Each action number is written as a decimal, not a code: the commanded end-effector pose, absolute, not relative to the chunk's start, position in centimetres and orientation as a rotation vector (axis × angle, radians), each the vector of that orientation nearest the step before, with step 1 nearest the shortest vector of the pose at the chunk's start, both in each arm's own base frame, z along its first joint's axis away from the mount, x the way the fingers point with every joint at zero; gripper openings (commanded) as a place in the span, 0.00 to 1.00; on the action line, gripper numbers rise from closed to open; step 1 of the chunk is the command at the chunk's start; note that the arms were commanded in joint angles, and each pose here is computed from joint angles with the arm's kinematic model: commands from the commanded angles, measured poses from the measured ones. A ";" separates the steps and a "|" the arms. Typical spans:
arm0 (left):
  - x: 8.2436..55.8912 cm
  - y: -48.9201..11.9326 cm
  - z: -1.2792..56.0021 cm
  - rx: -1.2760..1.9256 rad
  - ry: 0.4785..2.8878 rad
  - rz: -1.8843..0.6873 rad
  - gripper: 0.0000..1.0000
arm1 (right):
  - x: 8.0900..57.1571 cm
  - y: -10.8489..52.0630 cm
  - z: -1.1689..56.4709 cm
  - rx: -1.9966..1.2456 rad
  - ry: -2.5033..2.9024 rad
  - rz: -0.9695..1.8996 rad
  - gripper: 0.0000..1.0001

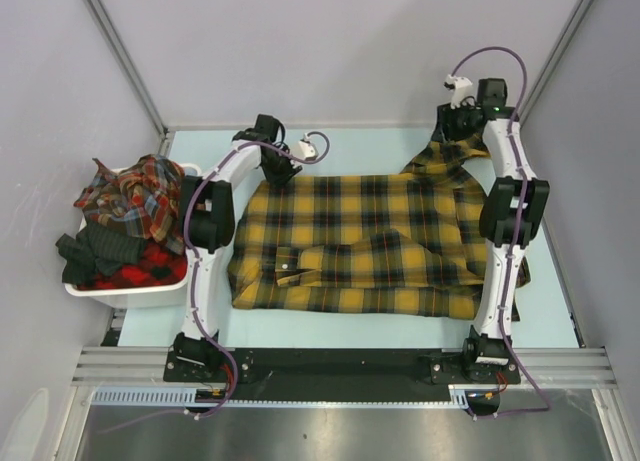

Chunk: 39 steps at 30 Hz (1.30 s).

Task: Fold and stack the long sleeve shirts
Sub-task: Fold the shirt

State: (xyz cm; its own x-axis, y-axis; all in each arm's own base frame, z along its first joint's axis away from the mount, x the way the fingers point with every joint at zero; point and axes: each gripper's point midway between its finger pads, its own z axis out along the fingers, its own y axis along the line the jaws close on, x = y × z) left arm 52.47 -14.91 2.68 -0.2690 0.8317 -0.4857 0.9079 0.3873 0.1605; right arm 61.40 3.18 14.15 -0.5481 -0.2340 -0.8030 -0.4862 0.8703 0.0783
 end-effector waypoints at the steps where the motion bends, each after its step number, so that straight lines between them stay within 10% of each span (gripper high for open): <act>1: 53.3 -15.5 6.7 1.521 2.018 -0.185 0.29 | 56.7 -2.8 14.8 -0.332 2.320 0.410 0.53; 9: 53.1 -15.9 8.0 1.518 1.992 -0.198 0.00 | 56.7 -10.7 11.9 0.078 2.381 0.395 0.86; 23: 52.2 -15.0 8.7 1.534 2.011 -0.147 0.00 | 64.1 -12.2 7.5 0.357 2.185 0.488 0.87; 24: 52.2 -14.9 8.7 1.534 2.011 -0.143 0.00 | 64.6 -12.4 7.7 0.349 2.159 0.487 0.84; 28: 52.3 -14.9 8.9 1.532 2.009 -0.139 0.00 | 65.7 -10.7 10.2 0.269 2.083 0.549 0.00; 39: 51.7 -15.3 9.1 1.484 2.032 -0.184 0.00 | 68.9 10.9 23.2 -0.226 1.758 0.547 0.00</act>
State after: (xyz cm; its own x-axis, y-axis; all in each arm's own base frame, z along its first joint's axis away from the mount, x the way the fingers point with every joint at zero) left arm 51.98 -14.74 5.12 -0.2177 0.8426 -0.4926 0.9137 0.3534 0.2007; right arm 67.46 -1.55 13.44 -0.5021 0.3081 -0.8081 -0.1765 0.8782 0.4445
